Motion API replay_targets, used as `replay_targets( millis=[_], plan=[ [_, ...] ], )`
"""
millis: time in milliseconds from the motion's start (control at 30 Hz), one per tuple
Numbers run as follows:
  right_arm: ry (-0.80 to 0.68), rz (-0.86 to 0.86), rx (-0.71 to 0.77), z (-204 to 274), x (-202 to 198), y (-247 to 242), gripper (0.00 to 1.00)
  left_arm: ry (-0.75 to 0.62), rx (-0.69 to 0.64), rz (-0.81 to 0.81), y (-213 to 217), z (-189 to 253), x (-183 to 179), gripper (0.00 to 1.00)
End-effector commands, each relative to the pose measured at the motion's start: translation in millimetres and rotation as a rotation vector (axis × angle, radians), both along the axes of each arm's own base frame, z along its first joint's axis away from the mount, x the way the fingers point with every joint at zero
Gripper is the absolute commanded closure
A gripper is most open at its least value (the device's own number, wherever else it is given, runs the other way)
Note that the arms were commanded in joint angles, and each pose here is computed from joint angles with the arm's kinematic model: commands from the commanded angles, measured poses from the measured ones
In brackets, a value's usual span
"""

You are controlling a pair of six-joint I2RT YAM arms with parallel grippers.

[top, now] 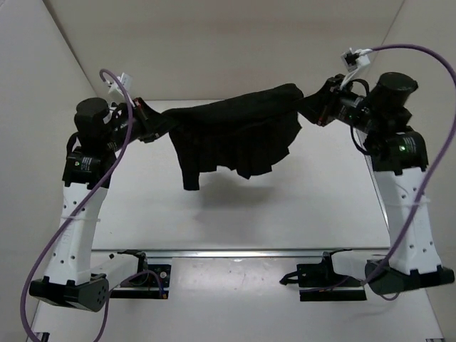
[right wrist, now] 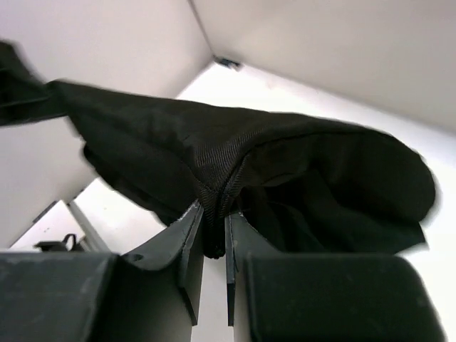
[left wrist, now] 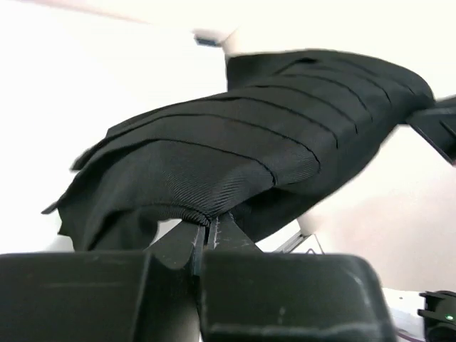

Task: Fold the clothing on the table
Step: Flatten the skirt out

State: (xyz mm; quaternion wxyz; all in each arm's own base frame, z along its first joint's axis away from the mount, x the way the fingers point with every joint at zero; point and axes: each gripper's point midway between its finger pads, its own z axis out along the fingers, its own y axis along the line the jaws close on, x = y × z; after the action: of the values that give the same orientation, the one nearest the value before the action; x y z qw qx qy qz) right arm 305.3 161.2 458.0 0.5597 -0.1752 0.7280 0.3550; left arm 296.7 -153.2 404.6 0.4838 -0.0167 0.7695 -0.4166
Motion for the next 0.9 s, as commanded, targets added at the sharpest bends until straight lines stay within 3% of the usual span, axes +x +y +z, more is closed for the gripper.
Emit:
replay_targets(
  millis=[0, 267, 367, 433, 533, 667, 800, 867],
  plan=[
    [0.057, 0.035, -0.036, -9.9, -13.0, 4.5, 1.00, 0.017, -0.002, -0.052, -4.2, 6.0, -3.3, 1.00],
    [0.008, 0.093, 0.011, 5.7, 54.5, 18.9, 1.00, 0.061, -0.009, -0.080, -11.2, -11.6, 66.7, 1.00],
    [-0.053, 0.092, 0.034, 30.1, 79.4, 16.1, 1.00, 0.026, 0.063, -0.032, -8.2, 12.5, 105.3, 1.00],
    [-0.100, 0.087, 0.034, 47.8, 88.2, 15.0, 1.00, -0.046, 0.045, -0.026, -2.1, 49.7, 119.1, 1.00],
    [-0.165, 0.068, 0.060, 68.8, 91.5, 2.4, 1.00, -0.098, -0.020, 0.015, 18.1, 71.0, 132.8, 1.00],
    [-0.010, 0.090, 0.090, 8.5, 106.9, -13.7, 1.00, -0.037, 0.006, 0.007, 21.4, 34.1, 138.0, 1.00],
    [0.265, 0.089, 0.150, -104.2, 112.1, -11.7, 1.00, 0.131, 0.009, -0.031, 4.6, -65.5, 126.6, 1.00],
    [0.397, 0.102, 0.198, -166.8, 96.3, -7.6, 0.99, 0.233, -0.020, -0.038, 1.6, -128.3, 105.6, 1.00]
  ],
)
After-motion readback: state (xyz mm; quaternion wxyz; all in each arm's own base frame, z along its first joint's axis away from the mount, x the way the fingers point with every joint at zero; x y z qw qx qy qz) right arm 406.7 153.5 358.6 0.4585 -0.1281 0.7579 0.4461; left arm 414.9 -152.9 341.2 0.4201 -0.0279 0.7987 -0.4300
